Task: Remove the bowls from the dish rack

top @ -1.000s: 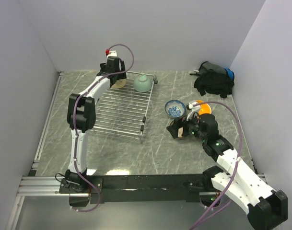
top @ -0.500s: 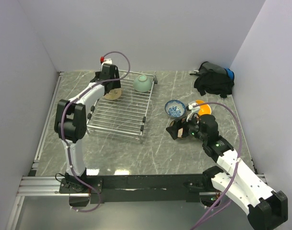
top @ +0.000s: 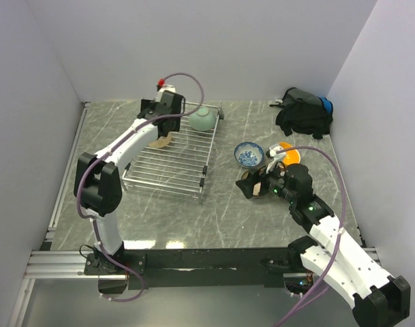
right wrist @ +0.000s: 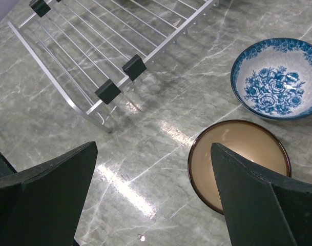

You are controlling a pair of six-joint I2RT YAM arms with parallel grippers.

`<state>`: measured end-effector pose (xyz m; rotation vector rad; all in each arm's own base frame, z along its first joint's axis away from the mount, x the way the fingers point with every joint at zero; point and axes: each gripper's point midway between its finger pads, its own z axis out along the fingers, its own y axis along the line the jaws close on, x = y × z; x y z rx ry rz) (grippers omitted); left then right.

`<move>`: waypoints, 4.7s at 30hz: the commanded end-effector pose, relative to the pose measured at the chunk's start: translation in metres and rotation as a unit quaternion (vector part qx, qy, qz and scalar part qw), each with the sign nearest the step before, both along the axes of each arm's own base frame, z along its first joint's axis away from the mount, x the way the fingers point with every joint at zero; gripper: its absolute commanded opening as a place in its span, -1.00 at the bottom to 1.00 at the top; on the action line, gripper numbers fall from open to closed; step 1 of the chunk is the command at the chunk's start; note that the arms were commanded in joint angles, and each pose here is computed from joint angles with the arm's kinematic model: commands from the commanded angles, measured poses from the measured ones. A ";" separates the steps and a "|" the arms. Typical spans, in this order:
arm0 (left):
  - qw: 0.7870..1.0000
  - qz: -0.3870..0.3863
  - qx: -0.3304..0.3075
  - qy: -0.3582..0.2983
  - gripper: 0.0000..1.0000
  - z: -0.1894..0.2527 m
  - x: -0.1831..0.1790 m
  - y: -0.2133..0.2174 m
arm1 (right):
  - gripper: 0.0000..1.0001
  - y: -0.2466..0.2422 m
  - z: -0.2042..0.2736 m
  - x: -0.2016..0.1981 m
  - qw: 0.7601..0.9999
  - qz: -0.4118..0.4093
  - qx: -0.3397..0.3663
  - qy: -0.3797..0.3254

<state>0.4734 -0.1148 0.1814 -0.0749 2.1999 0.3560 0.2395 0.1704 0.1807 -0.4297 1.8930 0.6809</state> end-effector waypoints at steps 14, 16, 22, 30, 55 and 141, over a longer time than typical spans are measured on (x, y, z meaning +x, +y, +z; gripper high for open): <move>0.971 -0.025 0.230 0.068 0.99 -0.022 0.026 -0.034 | 0.99 0.005 0.001 0.000 1.000 0.011 0.007 -0.013; 0.966 -0.029 0.246 0.073 0.99 -0.029 0.026 -0.035 | 0.99 0.006 0.000 0.001 1.000 0.012 0.007 -0.011; 0.955 -0.050 0.280 0.078 0.99 -0.037 0.023 -0.047 | 0.99 0.007 -0.003 0.002 1.000 0.014 0.005 -0.007; 0.944 -0.049 0.314 0.089 0.99 -0.052 0.022 -0.048 | 0.99 0.006 -0.001 0.002 1.000 0.012 0.005 -0.010; 0.931 -0.039 0.337 0.134 0.99 -0.089 0.024 -0.026 | 0.99 0.005 -0.003 0.001 1.000 0.010 0.005 -0.011; 0.917 -0.158 -0.350 -0.111 -0.05 0.129 -0.061 -0.105 | -0.55 0.230 0.065 0.125 0.914 0.334 0.192 -0.129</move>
